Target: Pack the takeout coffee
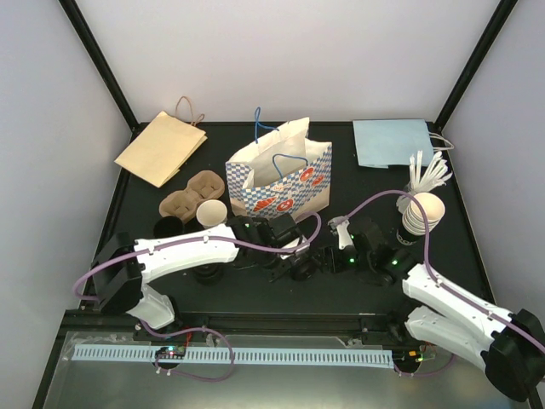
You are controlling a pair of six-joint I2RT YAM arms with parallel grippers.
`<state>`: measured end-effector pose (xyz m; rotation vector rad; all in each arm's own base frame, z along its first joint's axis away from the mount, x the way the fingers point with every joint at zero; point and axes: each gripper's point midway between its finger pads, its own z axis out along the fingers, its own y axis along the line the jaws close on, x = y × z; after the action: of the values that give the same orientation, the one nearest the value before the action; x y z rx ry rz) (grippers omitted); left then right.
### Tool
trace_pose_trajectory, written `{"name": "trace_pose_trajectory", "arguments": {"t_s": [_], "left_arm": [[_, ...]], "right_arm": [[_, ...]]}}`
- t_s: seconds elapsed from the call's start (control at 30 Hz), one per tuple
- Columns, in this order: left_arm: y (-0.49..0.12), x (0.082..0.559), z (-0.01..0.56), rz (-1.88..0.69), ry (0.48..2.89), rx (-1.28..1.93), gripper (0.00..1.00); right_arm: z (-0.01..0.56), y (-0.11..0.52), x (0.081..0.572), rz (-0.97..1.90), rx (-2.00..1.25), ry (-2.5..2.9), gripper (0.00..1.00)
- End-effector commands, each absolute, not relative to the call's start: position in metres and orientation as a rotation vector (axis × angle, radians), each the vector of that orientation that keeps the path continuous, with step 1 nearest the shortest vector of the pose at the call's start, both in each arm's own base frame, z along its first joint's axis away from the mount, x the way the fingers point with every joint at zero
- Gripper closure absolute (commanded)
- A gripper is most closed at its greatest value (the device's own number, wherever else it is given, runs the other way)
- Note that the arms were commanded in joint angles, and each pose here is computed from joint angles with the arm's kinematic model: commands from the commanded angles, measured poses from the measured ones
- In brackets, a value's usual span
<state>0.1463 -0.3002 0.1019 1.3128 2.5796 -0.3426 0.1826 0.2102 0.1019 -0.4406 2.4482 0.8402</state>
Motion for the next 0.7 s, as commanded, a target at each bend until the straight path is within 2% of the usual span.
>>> {"name": "trace_pose_trajectory", "arguments": {"t_s": [0.0, 0.07, 0.13, 0.17, 0.3, 0.4, 0.67], "left_arm": [[-0.308, 0.15, 0.127, -0.472, 2.557, 1.243, 0.87], [-0.308, 0.151, 0.128, -0.497, 2.558, 1.234, 0.87], [-0.31, 0.15, 0.128, -0.523, 2.55, 1.235, 0.77], [-0.313, 0.15, 0.129, -0.54, 2.54, 1.237, 0.75], [-0.329, 0.15, 0.131, -0.647, 2.492, 1.233, 0.75], [-0.34, 0.15, 0.129, -0.71, 2.463, 1.222, 0.71], [-0.355, 0.154, 0.12, -0.771, 2.443, 1.189, 0.72]], "right_arm": [[0.12, 0.209, 0.192, 0.809, -0.471, 2.364, 0.24], [0.121, 0.21, 0.192, 0.812, -0.48, 2.356, 0.24], [0.12, 0.21, 0.191, 0.812, -0.489, 2.355, 0.24], [0.119, 0.211, 0.191, 0.813, -0.495, 2.353, 0.24], [0.111, 0.211, 0.195, 0.801, -0.461, 2.381, 0.26], [0.108, 0.217, 0.195, 0.836, -0.448, 2.413, 0.29], [0.098, 0.227, 0.194, 0.913, -0.422, 2.449, 0.35]]}}
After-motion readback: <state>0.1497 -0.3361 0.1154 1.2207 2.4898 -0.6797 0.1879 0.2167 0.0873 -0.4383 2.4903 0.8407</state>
